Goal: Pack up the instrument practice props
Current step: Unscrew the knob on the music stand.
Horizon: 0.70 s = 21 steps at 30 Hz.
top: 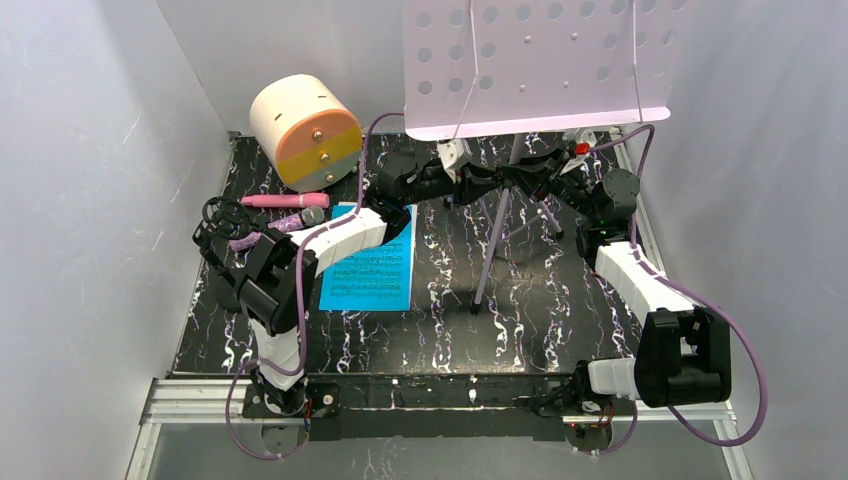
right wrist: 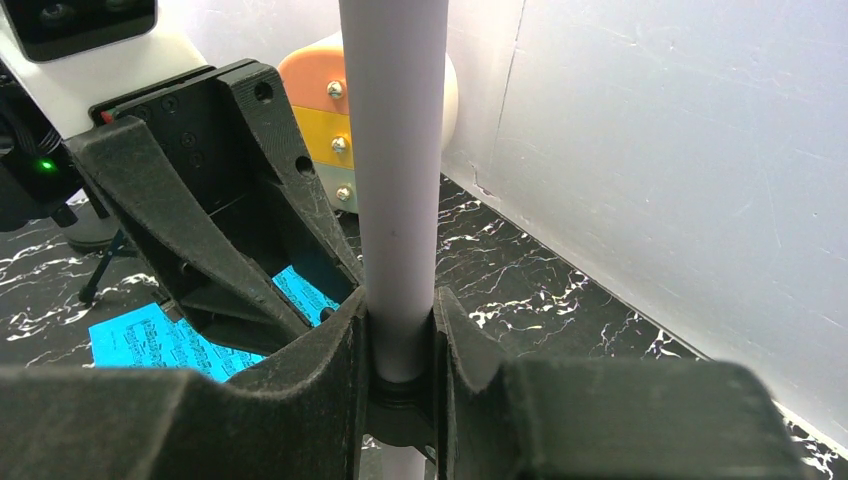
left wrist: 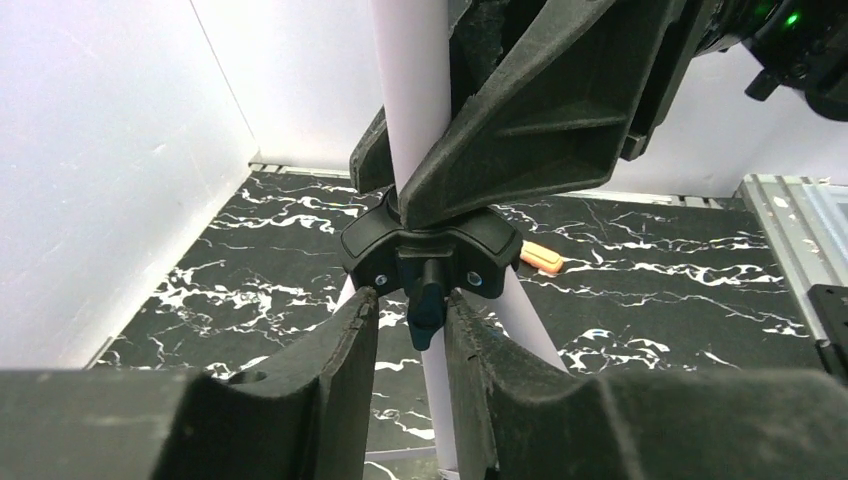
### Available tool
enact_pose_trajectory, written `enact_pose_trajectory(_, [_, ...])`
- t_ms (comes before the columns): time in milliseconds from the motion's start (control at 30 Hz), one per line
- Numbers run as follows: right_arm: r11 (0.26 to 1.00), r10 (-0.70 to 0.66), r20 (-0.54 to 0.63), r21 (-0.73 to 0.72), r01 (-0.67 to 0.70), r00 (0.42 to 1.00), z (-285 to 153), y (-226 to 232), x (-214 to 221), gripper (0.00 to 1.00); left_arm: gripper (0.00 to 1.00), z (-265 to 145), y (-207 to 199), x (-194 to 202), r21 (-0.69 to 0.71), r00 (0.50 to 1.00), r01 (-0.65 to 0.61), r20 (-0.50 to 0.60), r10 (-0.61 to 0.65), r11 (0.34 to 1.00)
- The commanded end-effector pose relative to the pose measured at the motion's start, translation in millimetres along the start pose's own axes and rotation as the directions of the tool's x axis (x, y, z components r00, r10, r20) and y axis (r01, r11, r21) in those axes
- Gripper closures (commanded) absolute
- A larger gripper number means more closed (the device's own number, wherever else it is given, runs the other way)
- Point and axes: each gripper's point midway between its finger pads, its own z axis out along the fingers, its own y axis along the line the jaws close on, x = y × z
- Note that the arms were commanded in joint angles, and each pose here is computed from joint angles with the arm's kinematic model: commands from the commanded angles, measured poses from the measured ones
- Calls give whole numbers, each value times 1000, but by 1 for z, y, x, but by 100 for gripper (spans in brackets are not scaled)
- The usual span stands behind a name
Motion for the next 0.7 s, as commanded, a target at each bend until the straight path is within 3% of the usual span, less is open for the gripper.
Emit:
enact_pose_trajectory(0, [999, 10, -39, -34, -11, 999, 1, 3, 9, 99, 75, 7, 5, -24, -6, 997, 55, 52, -55, 998])
enact_pose_trajectory(200, [999, 12, -41, -33, -13, 999, 1, 3, 10, 99, 98, 8, 6, -23, -35, 972, 229, 59, -226, 973])
enact_pose_trajectory(333, [1000, 7, -43, -26, -8, 999, 0, 2, 11, 99, 100, 7, 9, -24, -87, 917, 396, 84, -389, 914])
enact_pose_trajectory(567, [1000, 1, -44, -2, -1, 999, -1, -1, 12, 99, 100, 1, 12, -31, -158, 736, 677, 147, -661, 719])
enact_pose_trajectory(667, [1000, 13, -46, 4, -13, 999, 0, -2, 12, 99, 100, -5, 15, -27, -215, 602, 796, 192, -775, 566])
